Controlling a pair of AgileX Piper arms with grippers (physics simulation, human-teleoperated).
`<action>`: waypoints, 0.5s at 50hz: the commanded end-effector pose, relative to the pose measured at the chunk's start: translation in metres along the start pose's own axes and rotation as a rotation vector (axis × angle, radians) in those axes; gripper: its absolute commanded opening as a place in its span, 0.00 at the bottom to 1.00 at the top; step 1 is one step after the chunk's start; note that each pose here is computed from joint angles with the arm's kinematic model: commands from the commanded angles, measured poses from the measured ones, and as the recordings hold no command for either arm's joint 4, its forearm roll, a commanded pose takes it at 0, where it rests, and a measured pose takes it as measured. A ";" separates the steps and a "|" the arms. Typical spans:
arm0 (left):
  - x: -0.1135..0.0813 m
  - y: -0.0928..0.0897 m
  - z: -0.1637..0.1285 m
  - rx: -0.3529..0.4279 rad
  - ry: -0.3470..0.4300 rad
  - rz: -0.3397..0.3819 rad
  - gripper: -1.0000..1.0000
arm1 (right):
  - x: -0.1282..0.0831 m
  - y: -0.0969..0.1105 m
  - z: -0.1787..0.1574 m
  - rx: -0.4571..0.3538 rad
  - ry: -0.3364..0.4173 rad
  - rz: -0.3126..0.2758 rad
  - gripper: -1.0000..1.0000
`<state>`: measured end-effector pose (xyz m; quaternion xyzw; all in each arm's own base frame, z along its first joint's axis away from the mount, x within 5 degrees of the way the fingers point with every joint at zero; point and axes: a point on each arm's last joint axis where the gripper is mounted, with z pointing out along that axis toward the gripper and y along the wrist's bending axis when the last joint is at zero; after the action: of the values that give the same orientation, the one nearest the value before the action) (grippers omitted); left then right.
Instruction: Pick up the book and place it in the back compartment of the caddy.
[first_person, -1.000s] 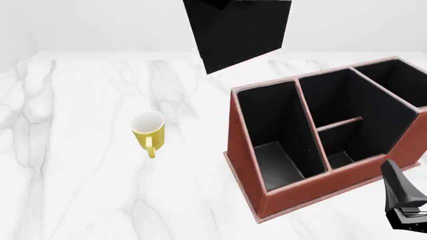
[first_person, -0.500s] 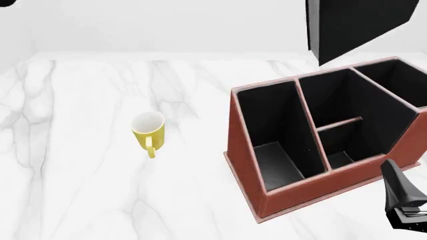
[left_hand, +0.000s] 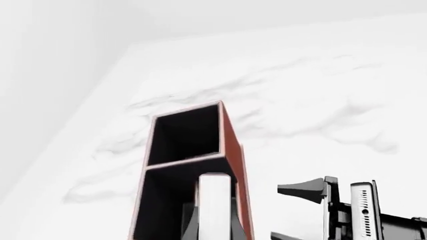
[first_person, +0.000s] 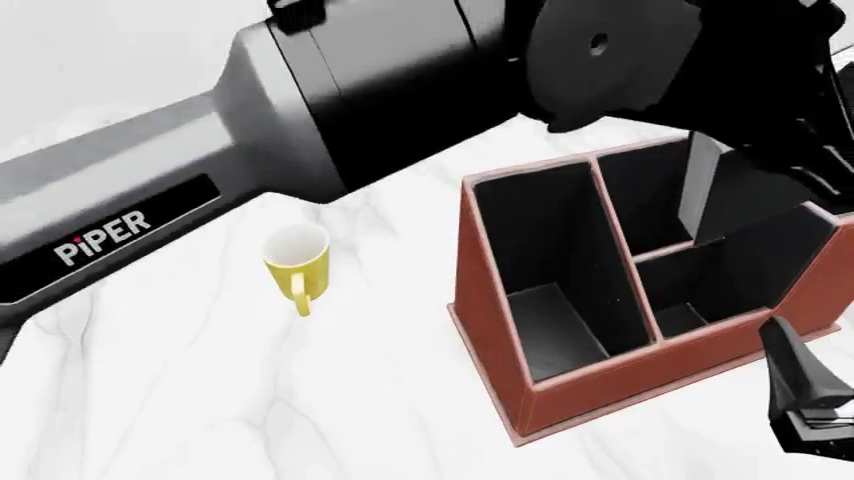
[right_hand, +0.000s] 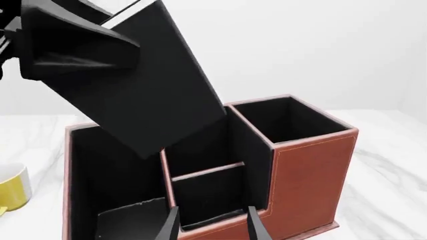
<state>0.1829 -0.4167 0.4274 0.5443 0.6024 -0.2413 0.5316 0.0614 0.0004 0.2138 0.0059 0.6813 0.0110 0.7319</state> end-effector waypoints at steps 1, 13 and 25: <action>0.025 0.003 0.030 -0.019 0.020 -0.005 0.00 | 0.000 0.000 0.002 0.002 0.004 0.004 1.00; 0.045 -0.013 0.049 0.012 0.057 -0.005 0.00 | 0.000 0.000 0.001 -0.001 0.000 0.004 1.00; 0.060 -0.031 0.066 0.042 0.076 -0.026 0.00 | 0.000 0.000 0.002 0.000 0.000 0.003 1.00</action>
<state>0.1971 -0.4493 0.3565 0.5502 0.6284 -0.2347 0.4973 0.0627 0.0005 0.2142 0.0062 0.6814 0.0120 0.7318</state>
